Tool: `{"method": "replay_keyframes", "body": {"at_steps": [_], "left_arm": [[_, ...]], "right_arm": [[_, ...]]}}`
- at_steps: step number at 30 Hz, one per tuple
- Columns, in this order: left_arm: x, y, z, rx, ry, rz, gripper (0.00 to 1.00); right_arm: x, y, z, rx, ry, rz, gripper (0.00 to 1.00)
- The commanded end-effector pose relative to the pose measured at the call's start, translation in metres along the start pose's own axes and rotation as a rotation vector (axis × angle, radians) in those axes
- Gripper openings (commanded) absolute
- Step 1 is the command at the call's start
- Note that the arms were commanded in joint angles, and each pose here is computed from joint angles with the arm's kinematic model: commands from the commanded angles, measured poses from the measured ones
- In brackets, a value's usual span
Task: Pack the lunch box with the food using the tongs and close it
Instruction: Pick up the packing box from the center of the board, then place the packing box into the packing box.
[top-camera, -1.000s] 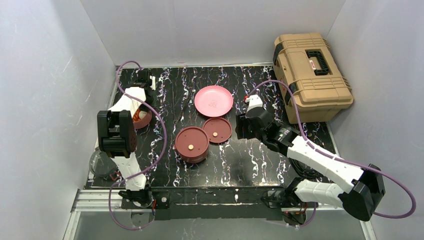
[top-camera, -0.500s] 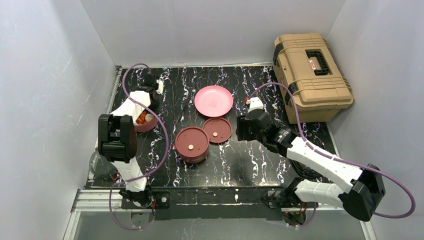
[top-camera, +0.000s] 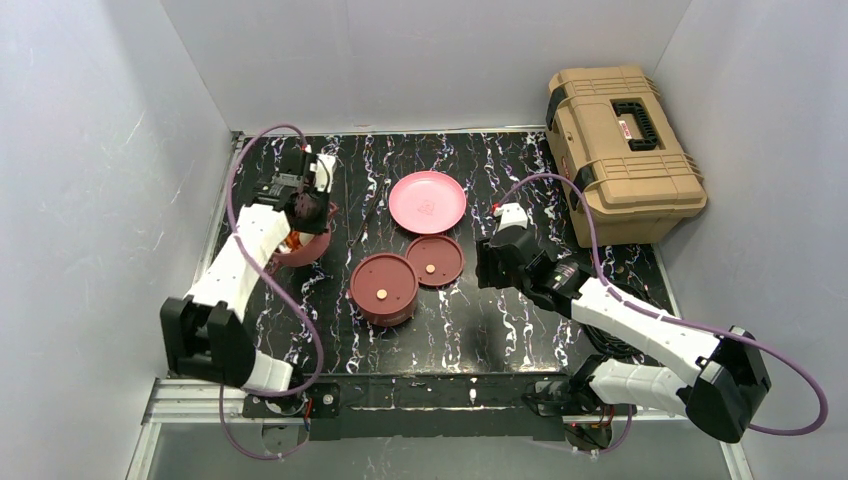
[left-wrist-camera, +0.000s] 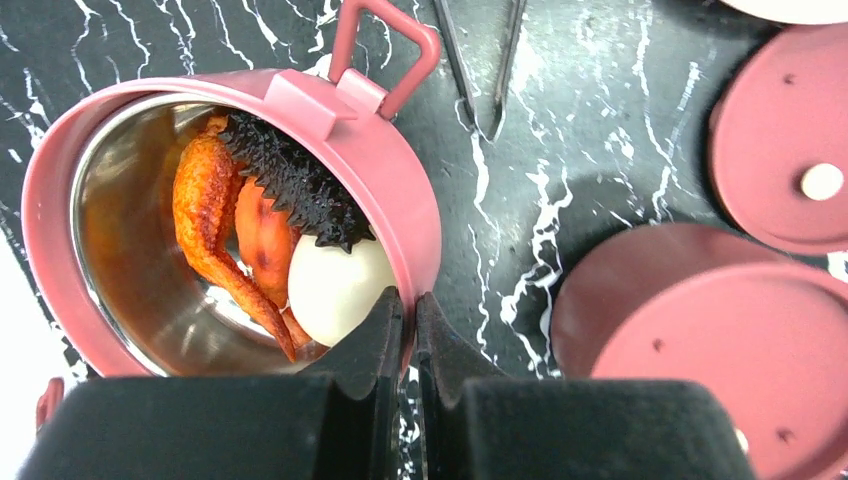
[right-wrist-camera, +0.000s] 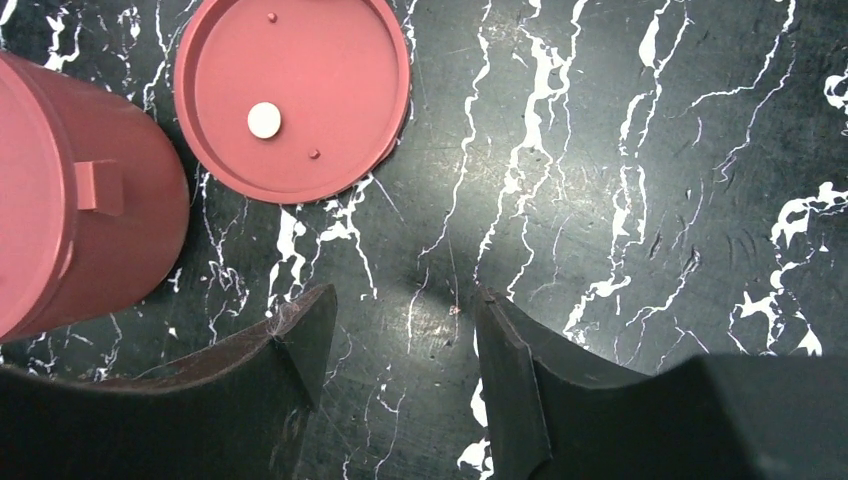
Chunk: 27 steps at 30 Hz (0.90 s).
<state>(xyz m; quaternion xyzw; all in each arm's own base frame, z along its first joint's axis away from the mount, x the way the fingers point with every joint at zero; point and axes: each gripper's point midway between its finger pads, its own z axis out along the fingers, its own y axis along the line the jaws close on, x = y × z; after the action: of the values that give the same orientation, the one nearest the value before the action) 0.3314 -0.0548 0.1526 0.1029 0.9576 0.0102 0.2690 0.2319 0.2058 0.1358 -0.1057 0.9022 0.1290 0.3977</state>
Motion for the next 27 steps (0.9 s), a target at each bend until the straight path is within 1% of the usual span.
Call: {"method": "replay_keyframes", "body": {"at_steps": [1,7,14,17,22,27], "left_arm": [[0.006,-0.008,-0.05,0.008,-0.064,0.034,0.0],[0.016,-0.049,-0.09,0.138,-0.109,0.164,0.0],[0.035,-0.122,-0.126,0.378,-0.138,0.403,0.0],[0.039,-0.138,-0.131,0.4,-0.14,0.458,0.0],[0.044,-0.154,-0.122,0.382,-0.092,0.52,0.0],[0.051,-0.168,-0.119,0.402,-0.068,0.596,0.0]], "right_arm": [[-0.012,-0.004,0.008,0.032,-0.075,0.023,0.61],[-0.016,-0.009,0.009,0.064,-0.095,0.035,0.62],[-0.022,-0.01,0.001,0.061,-0.119,0.066,0.62],[-0.026,-0.012,-0.002,0.073,-0.129,0.069,0.62],[-0.028,-0.011,-0.002,0.076,-0.135,0.082,0.62],[-0.025,-0.013,-0.001,0.082,-0.133,0.092,0.62]]}}
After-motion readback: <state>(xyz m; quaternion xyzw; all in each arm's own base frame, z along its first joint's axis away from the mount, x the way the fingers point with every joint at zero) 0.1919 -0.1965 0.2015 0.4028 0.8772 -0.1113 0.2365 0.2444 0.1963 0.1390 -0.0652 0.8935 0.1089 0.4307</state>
